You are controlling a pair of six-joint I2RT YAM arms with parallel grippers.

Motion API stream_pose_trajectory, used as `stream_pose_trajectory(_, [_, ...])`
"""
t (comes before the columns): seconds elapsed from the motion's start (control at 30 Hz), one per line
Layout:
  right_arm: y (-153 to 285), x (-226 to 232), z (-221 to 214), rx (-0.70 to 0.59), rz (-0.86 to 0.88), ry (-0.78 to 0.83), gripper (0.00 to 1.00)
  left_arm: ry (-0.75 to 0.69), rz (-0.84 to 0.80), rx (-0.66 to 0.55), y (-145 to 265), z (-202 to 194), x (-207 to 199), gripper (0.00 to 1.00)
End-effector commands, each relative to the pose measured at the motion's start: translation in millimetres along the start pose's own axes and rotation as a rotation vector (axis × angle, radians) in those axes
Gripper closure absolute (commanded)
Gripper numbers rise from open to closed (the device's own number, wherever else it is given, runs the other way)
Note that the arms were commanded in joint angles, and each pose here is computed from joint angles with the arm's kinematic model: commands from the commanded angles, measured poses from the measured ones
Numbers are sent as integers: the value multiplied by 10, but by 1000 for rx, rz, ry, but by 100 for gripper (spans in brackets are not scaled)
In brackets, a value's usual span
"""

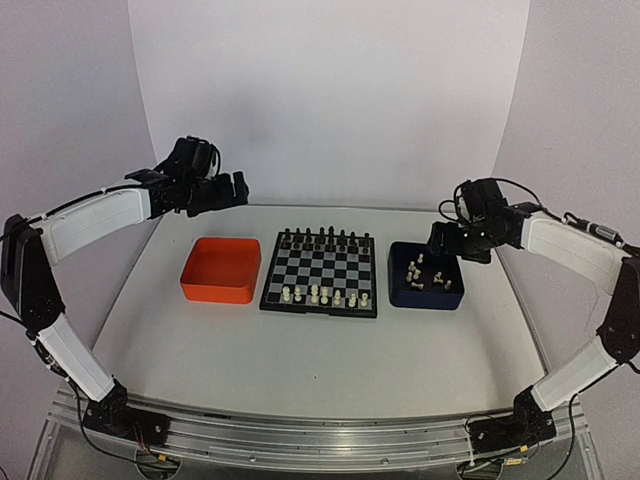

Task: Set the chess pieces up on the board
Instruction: Pick up the chess piece from the storage box.

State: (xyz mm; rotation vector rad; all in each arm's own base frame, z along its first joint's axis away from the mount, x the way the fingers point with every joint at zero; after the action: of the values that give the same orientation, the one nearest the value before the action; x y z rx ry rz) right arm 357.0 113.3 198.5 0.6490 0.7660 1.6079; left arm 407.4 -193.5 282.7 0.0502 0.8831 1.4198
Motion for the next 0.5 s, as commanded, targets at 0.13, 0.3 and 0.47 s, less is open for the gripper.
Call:
stream_pose_trajectory(0.13, [-449,-33,159,109,44,-51,2,-13,-125,-172,-99,388,-50,0])
stream_pose_trajectory(0.3, [-742,-60,223,155,60,-57,4,-37,-151,-271,-174,554,-78,0])
stream_pose_trajectory(0.47, [-879,-43,240,187,80,-20,5,-7,-187,-312,-266,615,-102,0])
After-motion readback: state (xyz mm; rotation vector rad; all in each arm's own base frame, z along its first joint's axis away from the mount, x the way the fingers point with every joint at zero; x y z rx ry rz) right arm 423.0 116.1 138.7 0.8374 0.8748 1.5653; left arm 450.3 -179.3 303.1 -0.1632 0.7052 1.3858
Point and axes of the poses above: each gripper's point midway between its finger pads, its own y axis back along the fingers, its own x axis along the line the jaws close on, z = x × y, the point moved 4 cm from there along y, back along the fingers, and after that the axes turned 15 degrees about y, right-handed, at the moved point
